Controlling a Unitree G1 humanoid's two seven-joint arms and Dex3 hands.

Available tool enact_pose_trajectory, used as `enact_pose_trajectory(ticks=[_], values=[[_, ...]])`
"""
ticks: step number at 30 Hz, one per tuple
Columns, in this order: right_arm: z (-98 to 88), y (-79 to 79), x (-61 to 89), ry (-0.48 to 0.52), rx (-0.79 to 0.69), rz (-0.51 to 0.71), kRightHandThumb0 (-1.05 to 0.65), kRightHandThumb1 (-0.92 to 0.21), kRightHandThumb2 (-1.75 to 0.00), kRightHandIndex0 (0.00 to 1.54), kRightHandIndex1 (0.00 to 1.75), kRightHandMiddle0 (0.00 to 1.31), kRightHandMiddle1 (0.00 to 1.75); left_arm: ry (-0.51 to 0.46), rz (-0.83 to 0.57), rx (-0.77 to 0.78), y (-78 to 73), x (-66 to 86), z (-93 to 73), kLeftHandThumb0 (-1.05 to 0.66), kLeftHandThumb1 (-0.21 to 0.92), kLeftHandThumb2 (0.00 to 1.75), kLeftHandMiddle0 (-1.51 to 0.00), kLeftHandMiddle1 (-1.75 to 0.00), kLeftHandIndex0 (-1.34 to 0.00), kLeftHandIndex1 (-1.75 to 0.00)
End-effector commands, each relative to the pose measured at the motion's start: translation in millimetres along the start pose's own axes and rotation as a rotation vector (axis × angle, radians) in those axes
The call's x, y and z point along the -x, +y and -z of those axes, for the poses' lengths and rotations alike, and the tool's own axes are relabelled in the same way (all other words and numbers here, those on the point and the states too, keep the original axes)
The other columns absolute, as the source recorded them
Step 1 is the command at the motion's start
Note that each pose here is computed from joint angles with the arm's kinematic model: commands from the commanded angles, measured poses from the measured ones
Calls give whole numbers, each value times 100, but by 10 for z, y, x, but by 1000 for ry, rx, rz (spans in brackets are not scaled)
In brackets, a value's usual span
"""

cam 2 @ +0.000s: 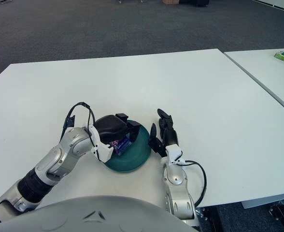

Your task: Put the gum into the plate.

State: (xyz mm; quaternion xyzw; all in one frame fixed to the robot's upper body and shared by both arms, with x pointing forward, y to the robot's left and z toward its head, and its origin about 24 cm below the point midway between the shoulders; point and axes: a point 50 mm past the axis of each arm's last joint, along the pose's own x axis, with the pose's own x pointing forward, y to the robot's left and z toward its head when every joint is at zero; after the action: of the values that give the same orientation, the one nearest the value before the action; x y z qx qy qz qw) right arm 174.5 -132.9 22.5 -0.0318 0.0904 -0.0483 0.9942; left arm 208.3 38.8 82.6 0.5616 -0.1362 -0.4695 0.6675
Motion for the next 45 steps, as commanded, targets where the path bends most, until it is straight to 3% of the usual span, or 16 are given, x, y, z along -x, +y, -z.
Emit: enact_pose_trajectory(ticks=[1, 13, 22, 26, 31, 37, 40, 45], values=[[69, 18, 38, 44, 27, -9, -65, -92, -90, 20, 0, 0, 55, 24, 8, -35, 23, -13, 42, -65, 89, 41, -27, -114, -2, -115], [59, 24, 42, 47, 8, 3, -63, -92, -91, 24, 2, 0, 59, -12, -12, -22, 29, -13, 78, -89, 92, 56, -23, -81, 0, -90], [37, 51, 50, 66, -83, 14, -62, -92, -90, 25, 1, 0, 57, -42, -50, 41, 59, 76, 138, -104, 92, 61, -26, -33, 0, -70], [27, 46, 48, 63, -73, 18, -62, -92, -90, 26, 1, 0, 57, -43, -56, 112, 63, 101, 151, -105, 92, 55, -21, -9, 0, -42], [32, 34, 44, 58, -73, 25, -62, -92, -90, 26, 1, 0, 58, -14, -61, 200, 5, 174, 275, -105, 92, 56, -7, -2, 0, -15], [39, 29, 44, 63, -113, 28, -61, -92, -88, 26, 1, 0, 58, 37, -173, 468, -25, 200, 298, -105, 92, 53, -1, 0, 0, -2], [57, 24, 48, 72, -124, 45, -61, -92, -88, 26, 1, 0, 58, 92, -253, 643, -128, 278, 415, -105, 92, 53, 0, 0, 0, 0], [75, 17, 68, 75, -109, 61, -66, -92, -88, 29, 2, 0, 57, 158, -532, 1004, -285, 330, 610, -105, 92, 67, 0, 0, 0, 0]])
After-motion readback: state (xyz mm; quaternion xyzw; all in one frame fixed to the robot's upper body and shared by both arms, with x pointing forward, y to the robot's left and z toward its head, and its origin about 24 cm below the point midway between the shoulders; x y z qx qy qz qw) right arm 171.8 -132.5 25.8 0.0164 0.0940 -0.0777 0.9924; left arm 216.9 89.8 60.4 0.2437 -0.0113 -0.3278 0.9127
